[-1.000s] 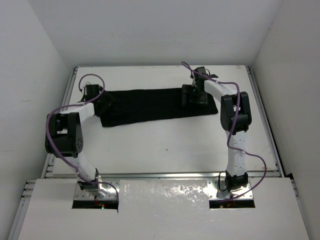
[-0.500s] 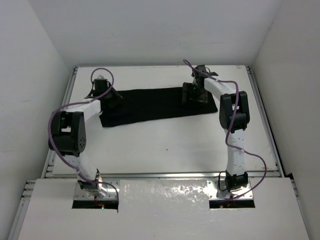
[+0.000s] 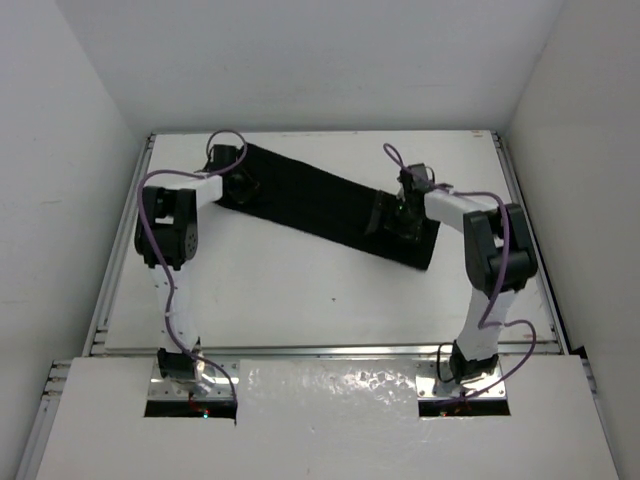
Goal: Fold and stack the t-shirts
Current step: Rotate the tshirt 90 degrees
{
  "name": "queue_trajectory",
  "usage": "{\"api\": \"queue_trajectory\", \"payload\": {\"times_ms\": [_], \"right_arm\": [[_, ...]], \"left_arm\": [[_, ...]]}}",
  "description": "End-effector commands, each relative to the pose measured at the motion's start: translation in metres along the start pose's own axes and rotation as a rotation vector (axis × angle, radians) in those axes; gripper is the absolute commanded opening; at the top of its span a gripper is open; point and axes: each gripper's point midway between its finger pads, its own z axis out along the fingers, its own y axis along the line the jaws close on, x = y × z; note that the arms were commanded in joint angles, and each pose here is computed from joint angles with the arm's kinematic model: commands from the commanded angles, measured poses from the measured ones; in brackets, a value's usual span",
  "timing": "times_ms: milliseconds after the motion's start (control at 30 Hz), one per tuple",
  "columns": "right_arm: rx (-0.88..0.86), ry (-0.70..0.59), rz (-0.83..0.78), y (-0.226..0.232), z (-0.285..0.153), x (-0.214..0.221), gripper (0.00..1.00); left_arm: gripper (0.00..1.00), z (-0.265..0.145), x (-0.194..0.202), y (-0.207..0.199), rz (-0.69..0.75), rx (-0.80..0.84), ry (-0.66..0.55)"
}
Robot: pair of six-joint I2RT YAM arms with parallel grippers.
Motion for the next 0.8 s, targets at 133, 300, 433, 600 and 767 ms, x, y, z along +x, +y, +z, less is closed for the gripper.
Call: {"api": "queue_trajectory", "payload": {"times_ms": [133, 300, 433, 600, 767], "right_arm": [[-0.060, 0.177, 0.276, 0.026, -0.006, 0.162, 0.99], [-0.328, 0.157, 0.363, 0.101, -0.027, 0.211, 0.99], [-0.364, 0.105, 0.294, 0.151, -0.046, 0.211, 0.99], [-0.517, 0.054, 0.320, 0.181, -0.080, 0.189, 0.99], [-0.437, -0.031, 0.088, 0.181, -0.091, 0.125, 0.99]], "left_arm": [[0.06, 0.058, -0.002, 0.000, 0.229, -0.130, 0.177], [0.25, 0.070, 0.001, -0.100, 0.409, 0.157, 0.194], [0.27, 0.048, 0.019, -0.151, 0.461, 0.379, 0.156], [0.27, 0.022, 0.002, -0.162, 0.457, 0.350, 0.093], [0.41, -0.048, -0.065, -0.151, 0.332, 0.241, -0.177]]}}
